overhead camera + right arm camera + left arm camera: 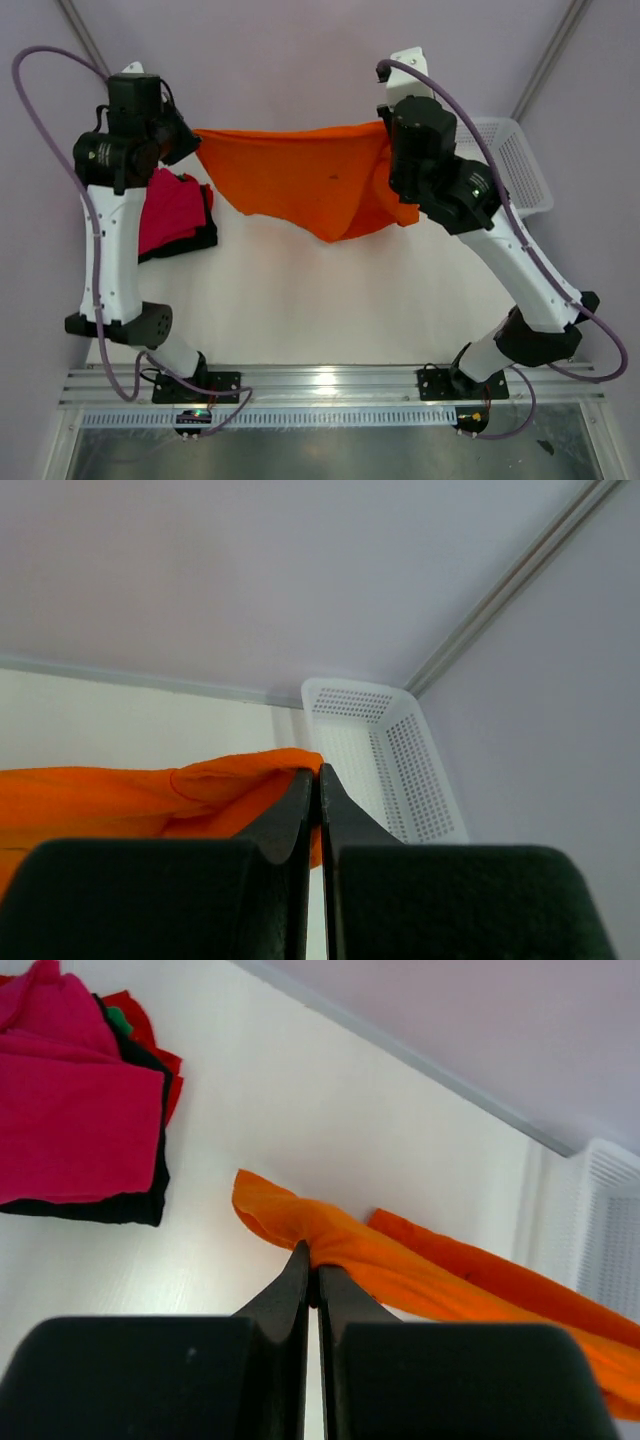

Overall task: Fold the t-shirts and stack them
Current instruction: Flatten out the tshirt

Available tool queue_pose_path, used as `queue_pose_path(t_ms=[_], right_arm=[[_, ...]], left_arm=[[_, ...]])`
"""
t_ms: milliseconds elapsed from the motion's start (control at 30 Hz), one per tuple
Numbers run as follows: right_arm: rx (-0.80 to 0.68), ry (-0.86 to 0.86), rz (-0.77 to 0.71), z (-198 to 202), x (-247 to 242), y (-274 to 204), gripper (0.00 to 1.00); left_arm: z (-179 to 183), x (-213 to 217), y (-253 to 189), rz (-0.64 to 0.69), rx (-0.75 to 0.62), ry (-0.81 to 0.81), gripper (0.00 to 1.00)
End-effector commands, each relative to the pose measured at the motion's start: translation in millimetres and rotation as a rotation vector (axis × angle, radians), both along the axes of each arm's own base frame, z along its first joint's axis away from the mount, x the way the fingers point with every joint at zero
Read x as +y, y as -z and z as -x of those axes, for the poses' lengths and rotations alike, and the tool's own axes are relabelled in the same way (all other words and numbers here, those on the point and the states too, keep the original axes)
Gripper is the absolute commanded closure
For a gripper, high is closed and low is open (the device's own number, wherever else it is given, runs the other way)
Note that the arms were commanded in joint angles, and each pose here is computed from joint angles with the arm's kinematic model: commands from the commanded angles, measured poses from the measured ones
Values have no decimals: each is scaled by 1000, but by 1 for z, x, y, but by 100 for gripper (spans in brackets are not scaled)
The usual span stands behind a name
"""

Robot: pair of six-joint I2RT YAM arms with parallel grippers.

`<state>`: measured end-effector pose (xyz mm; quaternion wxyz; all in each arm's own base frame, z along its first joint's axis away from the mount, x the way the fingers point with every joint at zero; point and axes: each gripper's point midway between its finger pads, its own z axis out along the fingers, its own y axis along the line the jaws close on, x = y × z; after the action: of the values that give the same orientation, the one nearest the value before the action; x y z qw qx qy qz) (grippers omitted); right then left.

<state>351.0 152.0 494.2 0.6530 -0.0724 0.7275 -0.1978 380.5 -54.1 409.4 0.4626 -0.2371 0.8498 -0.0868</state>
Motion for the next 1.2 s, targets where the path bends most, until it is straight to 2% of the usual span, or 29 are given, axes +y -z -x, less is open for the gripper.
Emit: queue_pose_path(t_ms=[0, 67, 133, 167, 200, 400, 467, 567, 733, 833, 933, 967, 1033, 1067, 1133, 1167], right_arm=[[-108, 47, -62, 43, -34, -51, 97], [-165, -1, -177, 68, -43, -72, 97], [-205, -62, -269, 87, -50, -87, 97], [-244, -116, -377, 105, -60, -100, 97], [-251, -152, -423, 113, -65, -103, 97], [-313, -462, -749, 174, -92, -127, 97], [-325, -584, -807, 191, -89, -136, 97], [-368, -669, -908, 214, -102, -151, 97], [-369, -649, -928, 213, -106, -152, 97], [-337, -581, -869, 196, -95, -142, 97], [-307, -517, -793, 180, -86, -132, 97], [-276, -500, -744, 169, -72, -122, 97], [-251, -462, -696, 156, -60, -111, 97], [-208, -443, -642, 143, -43, -95, 97], [-163, -399, -579, 128, -28, -72, 97], [-103, -378, -524, 111, -15, -44, 97]], left_arm=[[42, -16, -65, 99, -229, 129, 100], [56, -26, -94, 135, -330, 197, 100], [82, -32, -124, 166, -431, 256, 100], [92, -37, -133, 182, -461, 293, 100], [110, -35, -146, 187, -510, 307, 100], [182, -43, -191, 245, -689, 422, 100], [207, -40, -208, 269, -763, 428, 100], [232, -37, -226, 318, -835, 429, 100], [232, -31, -226, 325, -836, 384, 100], [206, -26, -205, 284, -762, 329, 100], [159, -14, -158, 208, -605, 223, 100], [134, -5, -127, 172, -516, 147, 100], [100, -4, -84, 134, -394, 113, 100], [80, -2, -38, 102, -275, 81, 100], [51, -7, 21, 85, -126, 77, 100], [38, -10, 66, 75, -29, 71, 100]])
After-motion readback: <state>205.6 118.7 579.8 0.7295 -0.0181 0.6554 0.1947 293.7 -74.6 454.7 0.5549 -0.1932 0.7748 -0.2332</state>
